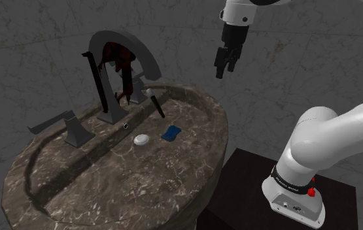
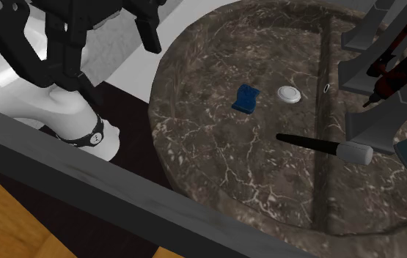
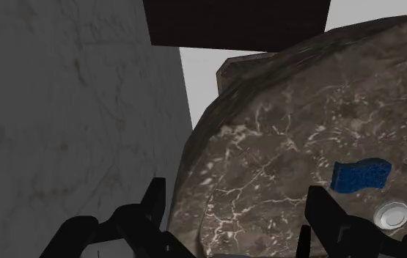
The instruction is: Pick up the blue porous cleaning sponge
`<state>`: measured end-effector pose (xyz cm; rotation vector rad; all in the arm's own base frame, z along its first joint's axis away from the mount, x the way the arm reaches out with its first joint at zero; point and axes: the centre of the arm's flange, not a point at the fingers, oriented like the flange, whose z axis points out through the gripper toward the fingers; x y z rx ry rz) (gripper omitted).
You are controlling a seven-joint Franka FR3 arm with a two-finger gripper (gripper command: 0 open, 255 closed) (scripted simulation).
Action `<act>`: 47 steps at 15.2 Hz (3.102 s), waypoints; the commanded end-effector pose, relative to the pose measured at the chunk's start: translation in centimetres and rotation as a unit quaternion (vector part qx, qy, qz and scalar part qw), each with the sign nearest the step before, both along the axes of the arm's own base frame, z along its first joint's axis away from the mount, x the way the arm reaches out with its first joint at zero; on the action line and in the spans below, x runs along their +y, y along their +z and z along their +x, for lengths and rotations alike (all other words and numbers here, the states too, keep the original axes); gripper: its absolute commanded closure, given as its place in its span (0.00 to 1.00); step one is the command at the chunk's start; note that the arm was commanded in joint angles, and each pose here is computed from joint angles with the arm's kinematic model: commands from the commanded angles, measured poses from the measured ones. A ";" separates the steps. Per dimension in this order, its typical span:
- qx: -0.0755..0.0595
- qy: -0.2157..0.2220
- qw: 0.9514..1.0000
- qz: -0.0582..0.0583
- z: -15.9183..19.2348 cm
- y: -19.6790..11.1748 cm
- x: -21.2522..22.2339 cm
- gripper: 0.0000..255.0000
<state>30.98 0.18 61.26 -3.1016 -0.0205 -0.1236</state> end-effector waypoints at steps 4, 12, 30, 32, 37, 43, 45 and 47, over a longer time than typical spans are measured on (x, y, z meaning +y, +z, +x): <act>0.012 -0.059 0.998 -0.001 0.2 -1.8 3.7 0.00; 0.043 -0.215 0.976 -0.002 2.7 -6.8 13.0 0.00; 0.084 -0.422 0.903 -0.004 10.2 -17.3 23.8 0.00; 0.084 -0.422 0.903 -0.004 10.2 -18.1 23.8 0.00; 0.084 -0.422 0.903 -0.004 10.3 -18.1 23.9 1.00; 0.084 -0.422 0.903 -0.004 10.2 -18.1 23.8 1.00; 0.084 -0.422 0.903 -0.004 10.2 -17.0 23.8 1.00; 0.084 -0.422 0.903 -0.004 10.2 -16.0 23.8 1.00</act>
